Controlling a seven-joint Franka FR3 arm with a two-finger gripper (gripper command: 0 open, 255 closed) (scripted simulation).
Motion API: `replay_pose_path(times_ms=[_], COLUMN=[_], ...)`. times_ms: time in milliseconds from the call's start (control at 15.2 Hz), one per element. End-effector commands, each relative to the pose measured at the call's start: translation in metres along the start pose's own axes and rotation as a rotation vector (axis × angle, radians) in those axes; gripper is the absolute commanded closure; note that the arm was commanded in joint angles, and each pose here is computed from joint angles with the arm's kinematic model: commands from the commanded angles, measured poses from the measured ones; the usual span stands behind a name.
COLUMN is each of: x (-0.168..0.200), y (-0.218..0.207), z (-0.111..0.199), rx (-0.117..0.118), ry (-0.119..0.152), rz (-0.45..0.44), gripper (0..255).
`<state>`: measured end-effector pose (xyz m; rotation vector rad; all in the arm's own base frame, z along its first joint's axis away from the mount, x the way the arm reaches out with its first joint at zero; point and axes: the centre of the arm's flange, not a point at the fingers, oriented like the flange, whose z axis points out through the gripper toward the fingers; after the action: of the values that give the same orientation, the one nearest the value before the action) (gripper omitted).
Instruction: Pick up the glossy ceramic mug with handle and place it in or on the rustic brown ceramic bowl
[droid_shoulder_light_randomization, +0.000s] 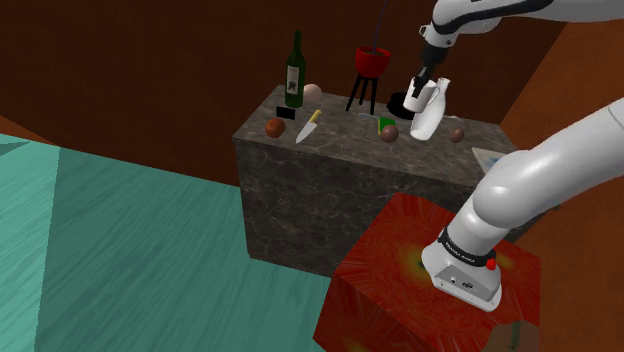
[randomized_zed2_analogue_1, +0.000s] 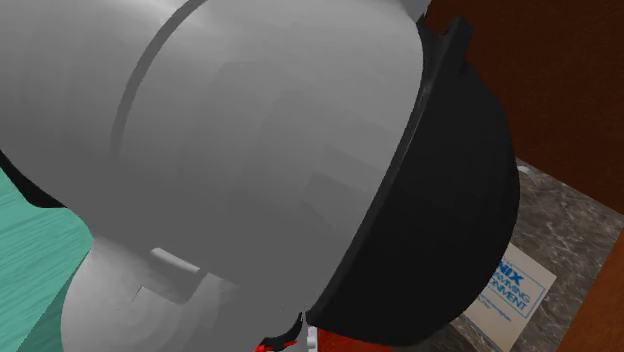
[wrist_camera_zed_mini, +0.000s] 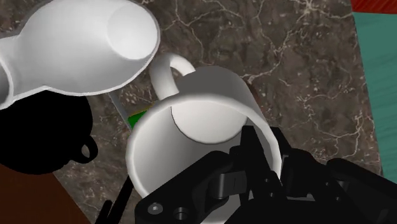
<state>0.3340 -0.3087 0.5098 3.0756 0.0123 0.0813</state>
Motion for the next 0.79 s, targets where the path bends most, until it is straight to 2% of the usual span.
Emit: replay_pose_path(times_ms=[0,726], x=[0.008,0.046], y=[0.026,0.167], z=[0.002,0.005], rx=[-0.002,-0.002], ry=[0.000,0.000], rz=[-0.001,-0.001], gripper=[255,255])
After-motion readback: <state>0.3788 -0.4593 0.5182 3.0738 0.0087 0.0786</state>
